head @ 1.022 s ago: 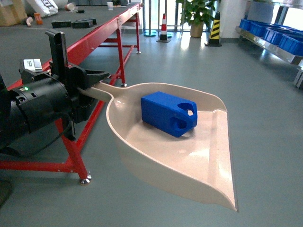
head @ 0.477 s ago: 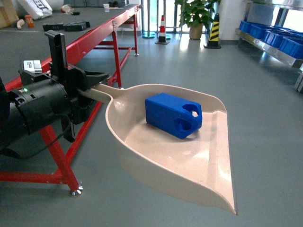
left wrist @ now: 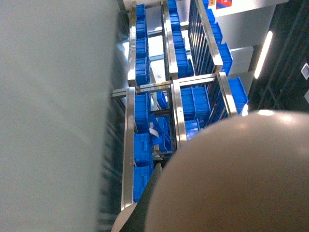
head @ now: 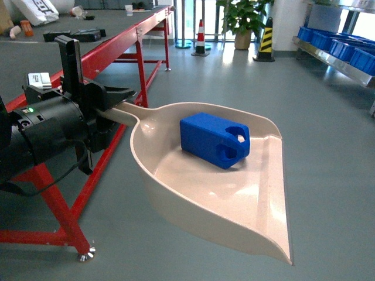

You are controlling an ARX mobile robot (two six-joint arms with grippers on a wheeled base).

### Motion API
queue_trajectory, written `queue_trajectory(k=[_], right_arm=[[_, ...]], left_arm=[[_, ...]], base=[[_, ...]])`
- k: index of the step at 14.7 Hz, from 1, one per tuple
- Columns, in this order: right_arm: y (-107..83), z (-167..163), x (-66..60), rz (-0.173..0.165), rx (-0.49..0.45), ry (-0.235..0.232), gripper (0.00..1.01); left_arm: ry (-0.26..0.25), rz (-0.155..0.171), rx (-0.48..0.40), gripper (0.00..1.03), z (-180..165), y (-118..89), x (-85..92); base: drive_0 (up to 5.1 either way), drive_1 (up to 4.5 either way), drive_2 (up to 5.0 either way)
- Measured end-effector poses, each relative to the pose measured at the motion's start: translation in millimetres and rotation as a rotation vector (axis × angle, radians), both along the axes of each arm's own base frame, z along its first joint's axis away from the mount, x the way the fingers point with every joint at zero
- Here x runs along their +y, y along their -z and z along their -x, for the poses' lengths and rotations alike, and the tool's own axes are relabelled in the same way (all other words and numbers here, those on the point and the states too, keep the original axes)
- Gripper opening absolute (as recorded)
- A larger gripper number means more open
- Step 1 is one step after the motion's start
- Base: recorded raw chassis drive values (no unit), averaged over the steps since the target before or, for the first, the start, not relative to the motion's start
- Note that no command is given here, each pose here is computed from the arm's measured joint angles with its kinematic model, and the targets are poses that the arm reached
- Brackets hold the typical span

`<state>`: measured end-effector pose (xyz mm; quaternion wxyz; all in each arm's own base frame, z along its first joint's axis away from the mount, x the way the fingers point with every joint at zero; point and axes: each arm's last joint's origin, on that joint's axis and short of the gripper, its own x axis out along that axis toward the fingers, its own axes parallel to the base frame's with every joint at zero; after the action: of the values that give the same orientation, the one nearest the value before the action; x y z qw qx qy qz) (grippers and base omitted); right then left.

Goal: Place part in tray to right shelf

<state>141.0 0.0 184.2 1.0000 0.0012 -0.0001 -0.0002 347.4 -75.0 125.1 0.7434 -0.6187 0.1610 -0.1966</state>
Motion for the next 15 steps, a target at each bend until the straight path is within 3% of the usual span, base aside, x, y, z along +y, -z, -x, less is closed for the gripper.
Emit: queue_trajectory(k=[15], right_arm=[[0.1, 0.1, 0.0, 0.000, 0.000, 0.000, 0.98]], left_arm=[[-0.001, 0.000, 0.001, 0.13, 0.1, -0.2, 0.1]], base=[[0.0, 4.29, -4.2]])
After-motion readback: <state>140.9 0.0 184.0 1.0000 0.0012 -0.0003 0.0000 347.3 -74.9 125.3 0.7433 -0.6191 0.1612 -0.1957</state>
